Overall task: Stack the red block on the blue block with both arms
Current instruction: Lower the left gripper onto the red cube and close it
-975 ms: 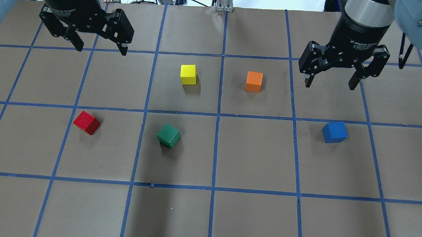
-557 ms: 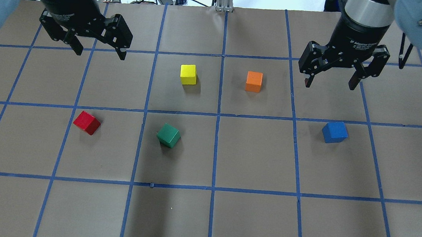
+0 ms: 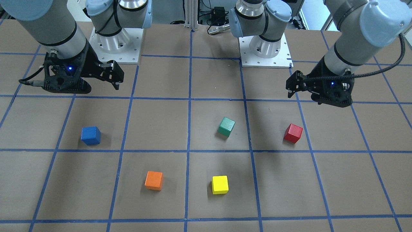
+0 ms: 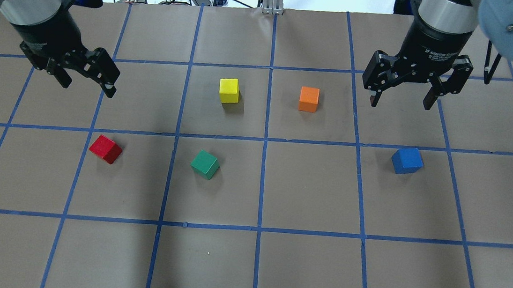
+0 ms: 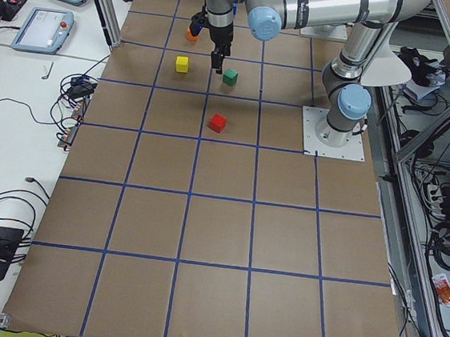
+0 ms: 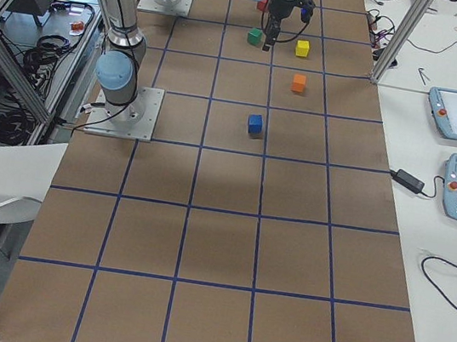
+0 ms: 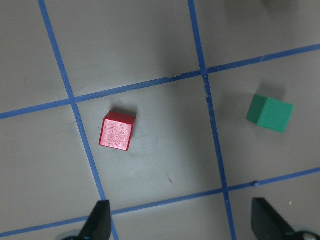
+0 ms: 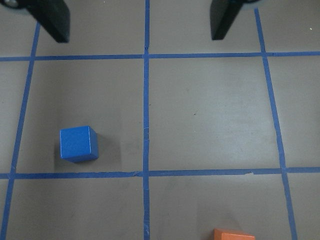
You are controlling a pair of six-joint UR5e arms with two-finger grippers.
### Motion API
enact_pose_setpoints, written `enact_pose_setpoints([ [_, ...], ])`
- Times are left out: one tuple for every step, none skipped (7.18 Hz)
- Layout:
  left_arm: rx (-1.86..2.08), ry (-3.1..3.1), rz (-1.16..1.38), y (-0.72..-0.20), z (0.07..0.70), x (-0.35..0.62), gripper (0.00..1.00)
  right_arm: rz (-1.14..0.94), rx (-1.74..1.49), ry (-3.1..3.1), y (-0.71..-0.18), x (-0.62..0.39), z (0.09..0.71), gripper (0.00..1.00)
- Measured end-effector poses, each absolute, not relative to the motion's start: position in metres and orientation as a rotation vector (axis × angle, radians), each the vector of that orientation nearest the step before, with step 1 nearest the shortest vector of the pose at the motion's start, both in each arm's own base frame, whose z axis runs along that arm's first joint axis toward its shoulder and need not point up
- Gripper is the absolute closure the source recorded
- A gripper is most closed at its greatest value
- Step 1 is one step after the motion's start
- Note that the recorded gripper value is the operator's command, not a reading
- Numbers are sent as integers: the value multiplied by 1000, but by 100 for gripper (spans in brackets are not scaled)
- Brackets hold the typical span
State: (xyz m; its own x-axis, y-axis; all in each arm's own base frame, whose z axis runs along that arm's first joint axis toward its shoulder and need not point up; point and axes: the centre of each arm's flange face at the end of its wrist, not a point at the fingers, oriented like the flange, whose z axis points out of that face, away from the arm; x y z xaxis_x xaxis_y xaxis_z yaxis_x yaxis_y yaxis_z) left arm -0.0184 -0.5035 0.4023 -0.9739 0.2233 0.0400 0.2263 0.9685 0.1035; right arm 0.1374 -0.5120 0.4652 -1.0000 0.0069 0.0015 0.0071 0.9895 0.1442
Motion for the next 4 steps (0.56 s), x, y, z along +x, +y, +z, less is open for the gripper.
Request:
enact_pose_setpoints([
  [-388,-3086,-149,-497,367,-7,0,-229,-11,-3132,-512,137,464,0],
  [-422,-3090,-116,-488,328,4,0,-228,-11,-3132,-512,137,461,0],
  [-477,-3092,-65,-477,289,15,0,-227,-11,-3132,-512,137,458,0],
  [-552,-3089,-20,-468,257,23,0,-235,-11,-3131,-511,137,454,0],
])
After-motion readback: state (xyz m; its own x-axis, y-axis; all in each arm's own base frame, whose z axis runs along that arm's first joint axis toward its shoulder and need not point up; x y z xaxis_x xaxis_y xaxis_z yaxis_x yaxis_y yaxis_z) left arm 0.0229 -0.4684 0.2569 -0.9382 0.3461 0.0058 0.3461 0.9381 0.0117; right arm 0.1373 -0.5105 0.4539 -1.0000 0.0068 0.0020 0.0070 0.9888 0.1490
